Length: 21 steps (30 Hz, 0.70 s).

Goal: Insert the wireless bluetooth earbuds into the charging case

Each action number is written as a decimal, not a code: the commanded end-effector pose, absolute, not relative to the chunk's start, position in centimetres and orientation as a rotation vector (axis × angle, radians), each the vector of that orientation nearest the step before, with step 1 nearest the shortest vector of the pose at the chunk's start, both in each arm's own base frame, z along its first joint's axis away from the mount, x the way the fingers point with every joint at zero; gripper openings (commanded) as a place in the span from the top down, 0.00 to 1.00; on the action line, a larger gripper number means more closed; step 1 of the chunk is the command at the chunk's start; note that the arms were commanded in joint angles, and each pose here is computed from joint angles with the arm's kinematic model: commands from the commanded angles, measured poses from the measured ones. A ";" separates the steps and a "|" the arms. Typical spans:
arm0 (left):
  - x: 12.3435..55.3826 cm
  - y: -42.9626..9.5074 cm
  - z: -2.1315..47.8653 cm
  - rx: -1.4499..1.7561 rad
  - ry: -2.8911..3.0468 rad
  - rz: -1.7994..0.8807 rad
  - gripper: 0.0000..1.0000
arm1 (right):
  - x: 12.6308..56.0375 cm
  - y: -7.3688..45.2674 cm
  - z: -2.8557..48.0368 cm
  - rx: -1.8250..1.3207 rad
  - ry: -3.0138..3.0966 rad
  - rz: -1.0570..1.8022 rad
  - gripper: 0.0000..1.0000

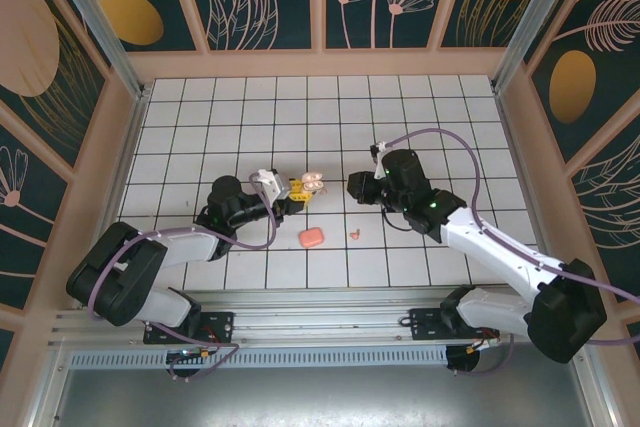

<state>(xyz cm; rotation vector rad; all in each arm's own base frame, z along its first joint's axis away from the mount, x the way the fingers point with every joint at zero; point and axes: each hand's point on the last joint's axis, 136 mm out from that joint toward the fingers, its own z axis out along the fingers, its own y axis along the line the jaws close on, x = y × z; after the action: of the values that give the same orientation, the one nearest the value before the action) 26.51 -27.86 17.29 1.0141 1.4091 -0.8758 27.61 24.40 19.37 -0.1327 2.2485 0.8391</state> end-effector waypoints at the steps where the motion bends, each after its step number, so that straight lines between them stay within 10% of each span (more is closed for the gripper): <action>1: 26.2 -28.5 18.4 1.088 1.313 -0.837 0.89 | 27.6 25.5 22.3 -0.170 2.120 0.902 0.78; 21: 25.8 -28.5 19.7 1.107 1.247 -0.774 0.88 | 26.5 29.7 23.4 -0.209 2.049 1.027 0.78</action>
<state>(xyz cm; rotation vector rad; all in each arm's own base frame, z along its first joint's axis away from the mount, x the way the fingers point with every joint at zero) 25.87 -28.18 17.73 1.1001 1.3253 -0.7940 26.08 29.42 22.63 -0.2464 2.0948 1.0096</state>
